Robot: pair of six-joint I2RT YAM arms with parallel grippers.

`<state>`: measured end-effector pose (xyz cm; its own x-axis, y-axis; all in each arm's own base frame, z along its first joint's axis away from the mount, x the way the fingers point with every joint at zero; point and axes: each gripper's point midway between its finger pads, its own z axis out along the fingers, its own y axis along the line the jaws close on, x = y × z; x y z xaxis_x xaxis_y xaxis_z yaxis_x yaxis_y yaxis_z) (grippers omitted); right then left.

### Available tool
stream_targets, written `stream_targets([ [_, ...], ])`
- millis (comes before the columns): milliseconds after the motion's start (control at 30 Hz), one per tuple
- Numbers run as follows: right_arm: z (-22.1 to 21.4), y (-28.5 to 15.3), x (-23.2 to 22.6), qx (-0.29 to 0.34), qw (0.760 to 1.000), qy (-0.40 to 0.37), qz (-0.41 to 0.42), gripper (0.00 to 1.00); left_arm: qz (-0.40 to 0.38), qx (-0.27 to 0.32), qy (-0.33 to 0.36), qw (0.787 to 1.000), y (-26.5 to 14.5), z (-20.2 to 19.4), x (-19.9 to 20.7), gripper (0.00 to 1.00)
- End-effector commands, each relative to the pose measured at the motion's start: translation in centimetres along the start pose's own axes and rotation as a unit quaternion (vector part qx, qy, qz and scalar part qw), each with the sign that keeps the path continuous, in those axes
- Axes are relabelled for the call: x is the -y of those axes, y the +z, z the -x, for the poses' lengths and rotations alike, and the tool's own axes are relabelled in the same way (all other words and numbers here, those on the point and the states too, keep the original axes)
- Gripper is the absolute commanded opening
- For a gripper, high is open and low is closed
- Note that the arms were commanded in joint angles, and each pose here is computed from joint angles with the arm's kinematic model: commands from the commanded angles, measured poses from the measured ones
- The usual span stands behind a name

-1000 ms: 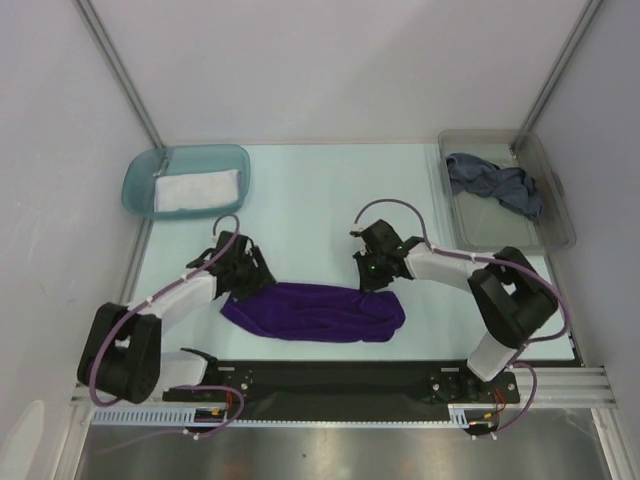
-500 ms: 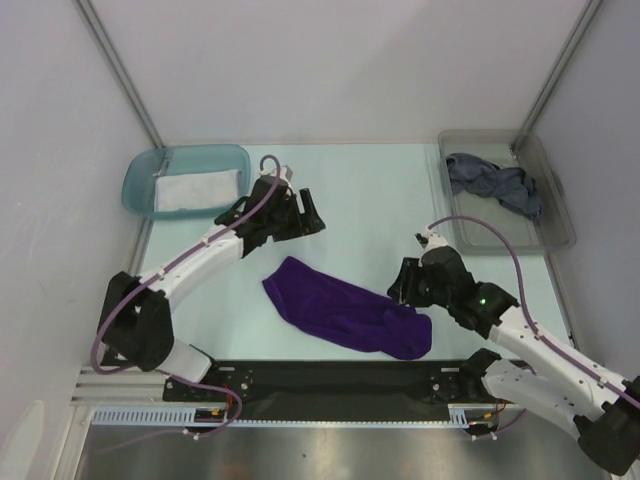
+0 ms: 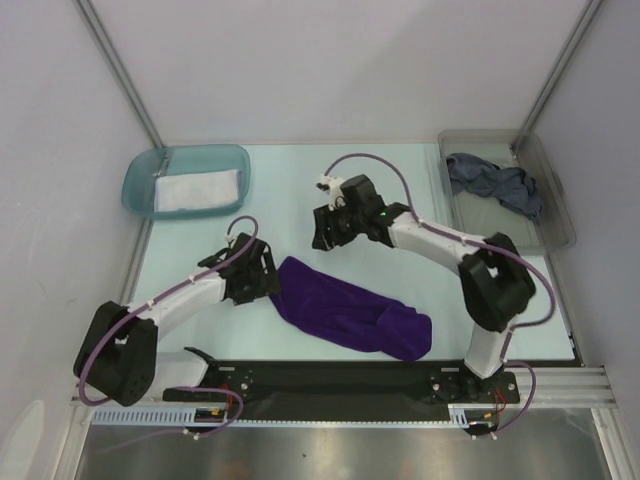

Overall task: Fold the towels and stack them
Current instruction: Flatten out the crumpled towel

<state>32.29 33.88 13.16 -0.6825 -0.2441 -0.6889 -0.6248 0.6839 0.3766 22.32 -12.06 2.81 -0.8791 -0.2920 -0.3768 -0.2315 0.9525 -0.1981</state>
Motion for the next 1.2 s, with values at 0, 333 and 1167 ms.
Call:
stream_targets([
  [0, 0.5, 3.9, -2.2, -0.016, 0.995, -0.064, 0.077, 0.56, -0.021, 0.051, -0.029, 0.998, -0.2, 2.1, 1.0, 0.78],
  [333, -2.0, 8.1, -2.9, -0.053, 0.99, -0.037, 0.122, 0.48, -0.077, 0.042, -0.006, 0.996, 1.0, 3.4, 4.5, 0.14],
  [1167, -1.3, -3.3, 7.1, 0.025, 0.995, 0.088, -0.039, 0.39, -0.128, 0.045, 0.002, 0.991, -4.9, 4.6, 6.1, 0.07],
])
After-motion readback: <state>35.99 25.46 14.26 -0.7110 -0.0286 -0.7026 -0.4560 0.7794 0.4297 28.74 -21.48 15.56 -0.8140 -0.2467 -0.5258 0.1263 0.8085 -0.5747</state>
